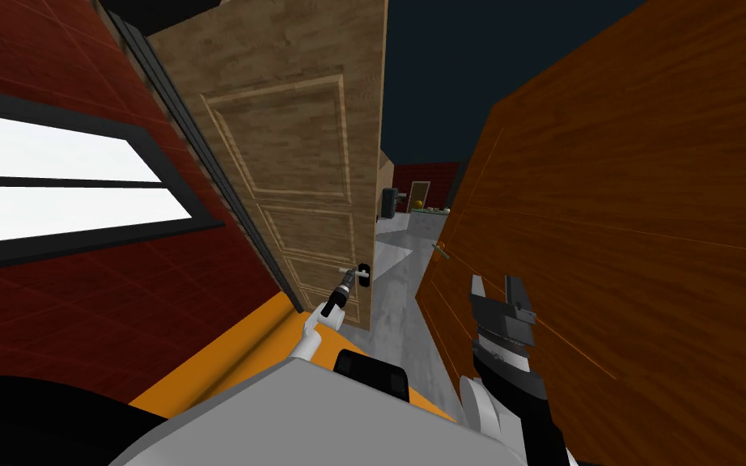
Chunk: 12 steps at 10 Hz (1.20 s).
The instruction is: Push the door open
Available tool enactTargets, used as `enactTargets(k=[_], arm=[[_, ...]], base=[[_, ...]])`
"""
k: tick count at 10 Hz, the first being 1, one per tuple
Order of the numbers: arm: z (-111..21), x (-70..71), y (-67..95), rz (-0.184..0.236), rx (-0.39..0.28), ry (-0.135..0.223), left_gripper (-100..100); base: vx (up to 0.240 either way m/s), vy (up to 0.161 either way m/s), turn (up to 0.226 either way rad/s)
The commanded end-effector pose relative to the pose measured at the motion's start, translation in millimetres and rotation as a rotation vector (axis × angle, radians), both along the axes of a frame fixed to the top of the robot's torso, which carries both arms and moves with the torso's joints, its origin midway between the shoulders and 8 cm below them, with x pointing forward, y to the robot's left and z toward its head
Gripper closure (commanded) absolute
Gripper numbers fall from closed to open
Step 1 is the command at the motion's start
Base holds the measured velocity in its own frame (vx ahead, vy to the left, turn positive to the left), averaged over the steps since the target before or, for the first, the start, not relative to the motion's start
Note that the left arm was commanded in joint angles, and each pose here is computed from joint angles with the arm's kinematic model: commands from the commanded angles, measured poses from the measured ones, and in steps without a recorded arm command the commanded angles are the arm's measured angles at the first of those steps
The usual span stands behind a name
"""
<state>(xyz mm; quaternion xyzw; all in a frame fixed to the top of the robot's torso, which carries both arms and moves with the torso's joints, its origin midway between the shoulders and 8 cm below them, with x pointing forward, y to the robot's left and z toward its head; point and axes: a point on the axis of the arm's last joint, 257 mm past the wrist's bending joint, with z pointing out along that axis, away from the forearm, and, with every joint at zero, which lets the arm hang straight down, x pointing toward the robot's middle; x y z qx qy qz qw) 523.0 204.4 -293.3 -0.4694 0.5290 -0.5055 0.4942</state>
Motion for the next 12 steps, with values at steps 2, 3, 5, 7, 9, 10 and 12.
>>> enactTargets(k=[2, 3, 5, 7, 9, 10, 12], arm=[[4.2, 3.4, 21.6, 0.034, 0.011, -0.010, 100], [4.4, 3.9, 25.9, 0.042, 0.012, -0.010, 100], [4.7, 4.7, 34.0, 0.059, 0.013, -0.010, 100], [5.1, 5.7, 45.8, 0.083, 0.013, -0.010, 100], [5.3, 6.1, 53.3, 0.099, 0.011, -0.011, 100], [5.4, 6.5, 60.1, 0.115, 0.009, -0.010, 100], [5.3, 6.7, 69.5, 0.139, 0.003, -0.010, 100]], base=[[0.083, -0.058, 0.025], [0.082, -0.060, 0.072], [0.099, -0.067, 0.072], [0.134, -0.087, 0.078], [0.105, -0.077, 0.048], [0.130, -0.094, 0.065], [0.148, -0.108, 0.079]])
